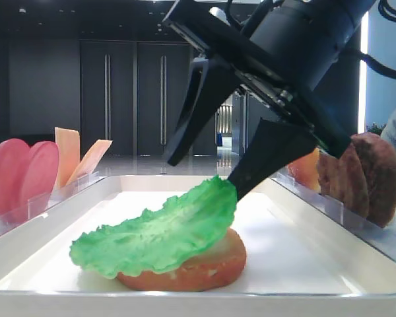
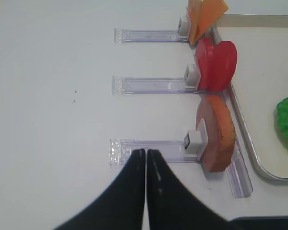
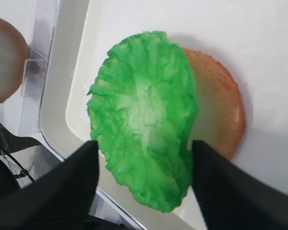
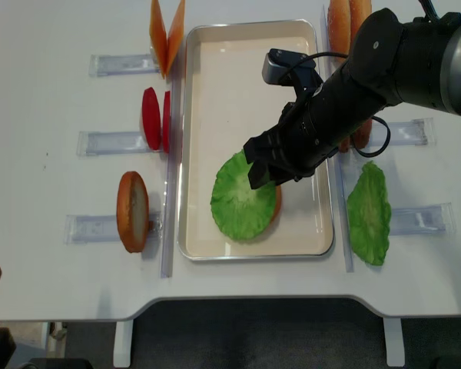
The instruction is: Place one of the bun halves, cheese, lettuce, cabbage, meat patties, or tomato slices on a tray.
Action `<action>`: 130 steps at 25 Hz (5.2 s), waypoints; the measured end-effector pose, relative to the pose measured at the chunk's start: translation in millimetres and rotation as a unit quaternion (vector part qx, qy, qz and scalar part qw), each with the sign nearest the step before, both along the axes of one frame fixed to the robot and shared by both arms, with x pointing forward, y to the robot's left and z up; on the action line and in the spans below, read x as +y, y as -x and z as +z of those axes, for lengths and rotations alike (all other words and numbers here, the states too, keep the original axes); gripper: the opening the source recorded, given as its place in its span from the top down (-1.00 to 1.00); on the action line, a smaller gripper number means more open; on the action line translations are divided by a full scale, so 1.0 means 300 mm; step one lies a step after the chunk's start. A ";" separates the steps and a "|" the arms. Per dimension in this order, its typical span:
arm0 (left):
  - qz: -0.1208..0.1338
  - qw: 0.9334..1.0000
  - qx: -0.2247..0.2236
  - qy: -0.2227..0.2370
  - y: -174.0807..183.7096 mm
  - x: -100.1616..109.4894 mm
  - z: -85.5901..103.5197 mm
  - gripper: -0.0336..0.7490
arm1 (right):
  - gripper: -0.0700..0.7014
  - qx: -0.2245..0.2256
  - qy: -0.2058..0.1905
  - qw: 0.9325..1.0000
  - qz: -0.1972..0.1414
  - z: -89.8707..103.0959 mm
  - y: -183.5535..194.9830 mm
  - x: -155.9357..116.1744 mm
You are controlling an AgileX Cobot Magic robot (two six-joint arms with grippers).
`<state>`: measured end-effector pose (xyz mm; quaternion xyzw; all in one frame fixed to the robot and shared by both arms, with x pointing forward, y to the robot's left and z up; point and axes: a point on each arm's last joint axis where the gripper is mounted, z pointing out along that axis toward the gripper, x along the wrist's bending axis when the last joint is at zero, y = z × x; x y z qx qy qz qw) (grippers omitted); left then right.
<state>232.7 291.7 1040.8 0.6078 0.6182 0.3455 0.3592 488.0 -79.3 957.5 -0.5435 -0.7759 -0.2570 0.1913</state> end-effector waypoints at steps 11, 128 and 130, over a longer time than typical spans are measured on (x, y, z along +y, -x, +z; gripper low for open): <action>0.000 1.000 0.000 0.000 0.000 0.000 0.000 0.91 | -0.57 0.003 0.054 0.998 -0.012 -0.019 -0.002 -0.027; 0.000 1.000 0.000 0.001 0.000 0.000 0.000 0.91 | -0.57 -0.273 0.220 0.900 -0.258 0.586 0.563 -0.713; 0.000 1.000 0.000 0.001 0.000 0.000 0.000 0.91 | -0.57 -0.299 0.213 0.892 -0.264 0.600 0.608 -0.717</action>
